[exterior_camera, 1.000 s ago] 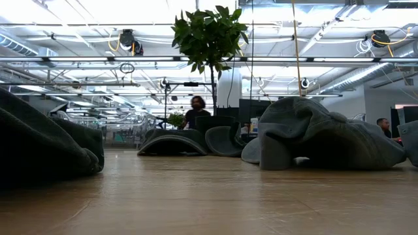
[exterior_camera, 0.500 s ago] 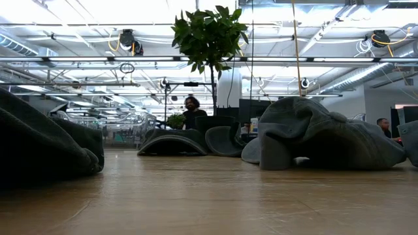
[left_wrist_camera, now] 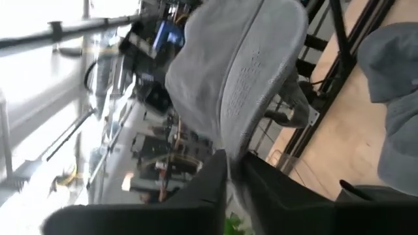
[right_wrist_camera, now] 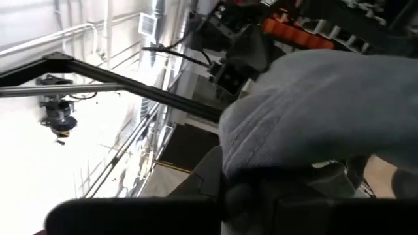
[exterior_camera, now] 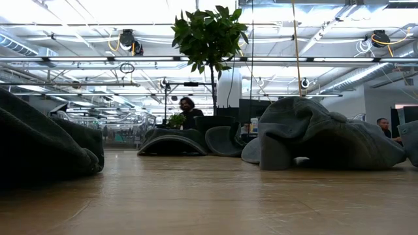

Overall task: Pick & Place hat
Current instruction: Put the top left gray cap into the right transparent bin

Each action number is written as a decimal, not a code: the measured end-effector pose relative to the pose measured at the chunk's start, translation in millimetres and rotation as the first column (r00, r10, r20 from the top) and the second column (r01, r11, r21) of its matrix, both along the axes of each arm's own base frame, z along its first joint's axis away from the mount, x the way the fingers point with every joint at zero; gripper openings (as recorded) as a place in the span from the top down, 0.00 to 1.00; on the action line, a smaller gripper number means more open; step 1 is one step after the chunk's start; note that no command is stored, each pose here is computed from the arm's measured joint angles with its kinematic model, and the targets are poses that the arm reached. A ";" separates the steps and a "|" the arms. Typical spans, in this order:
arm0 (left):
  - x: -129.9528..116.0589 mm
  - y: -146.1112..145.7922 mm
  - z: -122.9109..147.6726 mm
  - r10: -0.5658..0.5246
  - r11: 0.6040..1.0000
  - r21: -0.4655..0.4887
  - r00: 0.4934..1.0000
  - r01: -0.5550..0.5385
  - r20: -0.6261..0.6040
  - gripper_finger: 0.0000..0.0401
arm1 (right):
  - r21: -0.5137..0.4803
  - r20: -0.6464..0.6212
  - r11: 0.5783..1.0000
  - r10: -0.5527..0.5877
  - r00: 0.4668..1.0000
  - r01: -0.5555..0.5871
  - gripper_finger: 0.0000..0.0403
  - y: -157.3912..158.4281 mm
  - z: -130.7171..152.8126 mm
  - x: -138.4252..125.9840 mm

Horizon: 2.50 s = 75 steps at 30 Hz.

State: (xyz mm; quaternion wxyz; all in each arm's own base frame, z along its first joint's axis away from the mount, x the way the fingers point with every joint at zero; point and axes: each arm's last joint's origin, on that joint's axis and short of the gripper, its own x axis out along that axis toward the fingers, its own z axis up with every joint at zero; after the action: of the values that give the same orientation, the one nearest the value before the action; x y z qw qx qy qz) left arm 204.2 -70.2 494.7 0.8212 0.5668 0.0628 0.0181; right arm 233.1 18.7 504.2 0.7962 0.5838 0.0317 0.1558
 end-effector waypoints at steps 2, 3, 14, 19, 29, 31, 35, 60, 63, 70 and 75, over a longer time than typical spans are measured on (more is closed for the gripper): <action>-0.2 1.2 0.0 0.049 0.997 -0.053 0.999 -0.049 0.007 0.79 | -0.015 0.022 1.000 -0.002 1.000 0.002 0.94 -0.3 3.6 -6.8; -0.4 1.7 0.1 0.072 0.994 -0.089 0.997 -0.071 0.012 0.77 | -0.028 0.034 1.000 -0.004 0.999 0.005 0.94 -0.6 5.3 -10.1; -4.3 2.5 7.9 0.095 0.845 -0.534 0.990 -0.024 0.105 0.69 | -0.178 0.081 0.984 0.029 0.996 -0.014 0.94 -0.4 9.2 -25.3; -8.7 3.5 16.2 0.077 0.641 -0.762 0.981 0.087 0.177 0.69 | -0.239 0.023 0.968 0.080 0.997 -0.072 0.94 1.1 1.6 -23.7; -16.0 5.0 25.1 0.098 0.140 -0.967 0.969 0.213 0.228 0.68 | -0.427 -0.001 0.900 0.091 0.996 -0.083 0.94 1.4 -6.2 -25.9; -16.3 4.8 25.4 0.097 0.045 -0.974 0.970 0.220 0.223 0.68 | -0.480 -0.013 0.875 0.067 0.998 -0.065 0.94 0.5 -5.1 -28.8; -17.2 3.9 26.8 0.066 -0.072 -0.970 0.971 0.233 0.228 0.68 | -0.595 -0.077 0.803 -0.036 0.996 -0.018 0.94 -3.0 -0.3 -39.6; -21.6 12.7 29.4 0.165 -0.056 -0.967 0.957 0.249 0.237 0.68 | -0.970 -0.188 0.221 -0.439 0.879 -0.098 0.94 -50.7 13.1 -92.4; -22.2 15.4 29.8 0.178 -0.054 -0.966 0.955 0.252 0.239 0.68 | -0.964 -0.262 0.173 -0.477 0.839 -0.202 0.94 -61.7 4.7 -93.1; -21.5 20.0 30.0 0.201 -0.046 -0.966 0.950 0.254 0.240 0.68 | -0.919 -0.380 0.111 -0.511 0.771 -0.379 0.94 -91.2 -9.2 -92.9; -20.4 22.7 27.9 0.213 -0.033 -0.972 0.952 0.233 0.220 0.68 | -0.881 -0.427 0.070 -0.544 0.722 -0.469 0.94 -110.6 -15.3 -97.2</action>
State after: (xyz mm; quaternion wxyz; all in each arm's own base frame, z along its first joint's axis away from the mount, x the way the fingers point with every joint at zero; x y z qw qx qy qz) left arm 183.8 -47.5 522.6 0.9738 -0.2086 -0.0759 0.0492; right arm 136.0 -91.9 488.9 0.8922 -0.1159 0.4044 -0.1643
